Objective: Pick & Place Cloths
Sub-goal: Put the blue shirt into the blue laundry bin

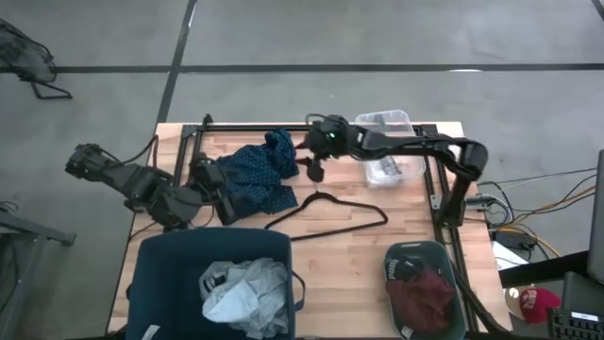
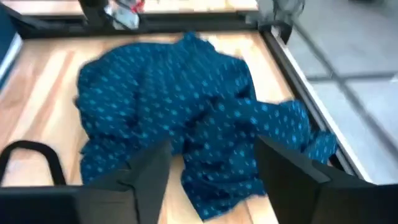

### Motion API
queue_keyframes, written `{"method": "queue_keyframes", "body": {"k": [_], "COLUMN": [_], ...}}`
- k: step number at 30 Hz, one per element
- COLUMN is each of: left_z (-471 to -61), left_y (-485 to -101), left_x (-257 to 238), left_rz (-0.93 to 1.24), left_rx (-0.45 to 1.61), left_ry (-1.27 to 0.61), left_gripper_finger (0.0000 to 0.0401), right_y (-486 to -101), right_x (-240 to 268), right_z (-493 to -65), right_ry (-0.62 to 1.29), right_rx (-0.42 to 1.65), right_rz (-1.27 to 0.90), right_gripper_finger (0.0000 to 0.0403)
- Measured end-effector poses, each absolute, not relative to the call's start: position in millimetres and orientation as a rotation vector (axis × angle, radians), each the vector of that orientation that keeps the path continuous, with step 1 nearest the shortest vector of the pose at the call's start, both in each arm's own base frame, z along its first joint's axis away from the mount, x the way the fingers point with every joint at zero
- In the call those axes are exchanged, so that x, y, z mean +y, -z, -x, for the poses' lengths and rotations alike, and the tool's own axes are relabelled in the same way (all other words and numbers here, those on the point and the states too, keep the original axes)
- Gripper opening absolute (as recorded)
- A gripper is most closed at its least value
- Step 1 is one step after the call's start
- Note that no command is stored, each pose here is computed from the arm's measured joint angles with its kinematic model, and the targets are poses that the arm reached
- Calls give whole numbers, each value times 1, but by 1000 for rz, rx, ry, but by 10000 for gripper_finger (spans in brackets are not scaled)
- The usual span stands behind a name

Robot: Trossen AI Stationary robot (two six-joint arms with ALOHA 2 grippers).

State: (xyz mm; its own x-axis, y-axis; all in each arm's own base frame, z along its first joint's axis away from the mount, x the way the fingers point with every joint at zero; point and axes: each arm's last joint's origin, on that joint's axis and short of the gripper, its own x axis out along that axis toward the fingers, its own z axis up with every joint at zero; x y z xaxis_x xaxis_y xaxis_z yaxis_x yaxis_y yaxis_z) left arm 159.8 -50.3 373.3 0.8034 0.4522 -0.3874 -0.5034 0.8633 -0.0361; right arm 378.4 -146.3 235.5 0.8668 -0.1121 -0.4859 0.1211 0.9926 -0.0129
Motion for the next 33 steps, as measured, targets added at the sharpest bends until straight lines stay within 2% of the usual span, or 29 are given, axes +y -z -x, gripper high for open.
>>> {"method": "queue_keyframes", "body": {"k": [6, 12, 15, 20, 24, 26, 29, 30, 33], "left_z": [-154, -154, -155, -157, -157, -157, -157, -157, -157], "left_y": [-374, -370, -369, -367, -367, -367, -367, -366, -366], "left_x": [-47, -47, -48, -49, -49, -49, -49, -49, -49], "left_rz": [156, 147, 150, 148, 145, 147, 149, 148, 146], "left_rx": [391, 418, 424, 442, 442, 442, 441, 442, 444], "left_ry": [-504, -514, -512, -500, -503, -504, -504, -504, -504], "left_gripper_finger": [283, 282, 281, 280, 280, 280, 280, 280, 280], "right_y": [-217, -186, -174, -179, -176, -176, -175, -175, -185], "right_x": [-180, -198, -202, -202, -203, -205, -208, -209, -208], "right_z": [-406, -431, -439, -440, -438, -437, -435, -434, -433], "right_ry": [104, 86, 79, 86, 112, 138, 195, 188, 109], "right_rx": [634, 744, 767, 743, 771, 782, 817, 820, 804], "right_rz": [-29, -43, -42, -32, -12, 20, 63, 72, 30], "right_gripper_finger": [263, 285, 286, 264, 212, 161, 55, 32, 12]}}
